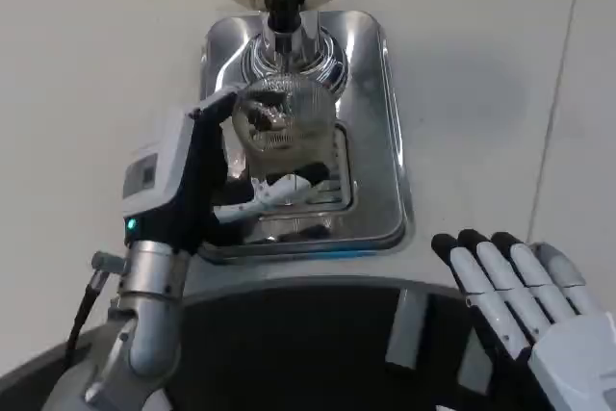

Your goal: Grasp the cup under the faucet to collect the drink, then remove the cup.

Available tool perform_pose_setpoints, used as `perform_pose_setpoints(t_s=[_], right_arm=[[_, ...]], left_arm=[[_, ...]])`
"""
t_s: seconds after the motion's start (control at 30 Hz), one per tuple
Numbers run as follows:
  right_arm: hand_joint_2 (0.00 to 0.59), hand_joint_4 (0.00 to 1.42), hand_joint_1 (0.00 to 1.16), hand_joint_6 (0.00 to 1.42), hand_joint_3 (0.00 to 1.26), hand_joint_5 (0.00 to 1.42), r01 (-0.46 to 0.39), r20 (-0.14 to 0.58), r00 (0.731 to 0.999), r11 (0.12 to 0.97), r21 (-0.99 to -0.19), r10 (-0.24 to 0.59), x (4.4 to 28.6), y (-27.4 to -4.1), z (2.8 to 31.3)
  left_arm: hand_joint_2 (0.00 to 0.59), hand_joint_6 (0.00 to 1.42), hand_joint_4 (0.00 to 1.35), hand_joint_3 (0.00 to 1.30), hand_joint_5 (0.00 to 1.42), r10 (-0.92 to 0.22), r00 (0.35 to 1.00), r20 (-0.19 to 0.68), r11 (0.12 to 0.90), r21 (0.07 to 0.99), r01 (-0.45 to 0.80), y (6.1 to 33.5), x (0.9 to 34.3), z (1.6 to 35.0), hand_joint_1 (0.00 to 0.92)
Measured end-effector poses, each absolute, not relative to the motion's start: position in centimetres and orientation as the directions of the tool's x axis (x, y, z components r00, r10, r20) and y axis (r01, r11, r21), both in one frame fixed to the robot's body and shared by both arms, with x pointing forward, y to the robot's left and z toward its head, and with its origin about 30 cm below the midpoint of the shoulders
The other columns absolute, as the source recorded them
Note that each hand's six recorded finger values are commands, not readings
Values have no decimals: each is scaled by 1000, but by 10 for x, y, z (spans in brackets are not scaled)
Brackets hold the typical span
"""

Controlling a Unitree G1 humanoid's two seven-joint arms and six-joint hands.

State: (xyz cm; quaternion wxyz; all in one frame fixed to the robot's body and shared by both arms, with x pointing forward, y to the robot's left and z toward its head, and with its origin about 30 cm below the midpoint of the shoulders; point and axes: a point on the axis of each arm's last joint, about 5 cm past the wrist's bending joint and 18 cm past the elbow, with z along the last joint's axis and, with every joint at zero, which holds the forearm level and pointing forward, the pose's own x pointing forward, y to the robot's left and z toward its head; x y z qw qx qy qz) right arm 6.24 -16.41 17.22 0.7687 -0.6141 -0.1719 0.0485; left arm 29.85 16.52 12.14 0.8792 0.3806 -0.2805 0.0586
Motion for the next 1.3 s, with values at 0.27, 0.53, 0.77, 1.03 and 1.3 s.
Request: perform_pose_setpoints(t_s=[0.27,0.53,0.77,1.03,1.3], right_arm=[[559,0,199,0,0,0,139,206,937,241,-960,280,60,-165,177],[560,0,195,0,0,0,140,208,938,244,-960,279,62,-165,178],[560,0,193,0,0,0,149,220,934,252,-956,283,68,-164,177],[560,0,192,0,0,0,151,232,929,276,-949,288,76,-162,177],[563,0,259,0,0,0,171,295,924,428,-887,242,95,-159,179]], left_arm=[[92,1424,1099,1062,1272,-92,838,538,695,638,-332,166,306,124,663],[44,924,252,336,671,-101,850,516,712,635,-301,171,305,125,229],[35,889,206,303,647,-130,846,517,719,637,-278,176,300,124,180],[66,595,127,225,459,-98,832,546,734,604,-310,191,283,122,250],[82,216,0,8,168,-58,803,592,652,632,-419,228,239,127,323]])
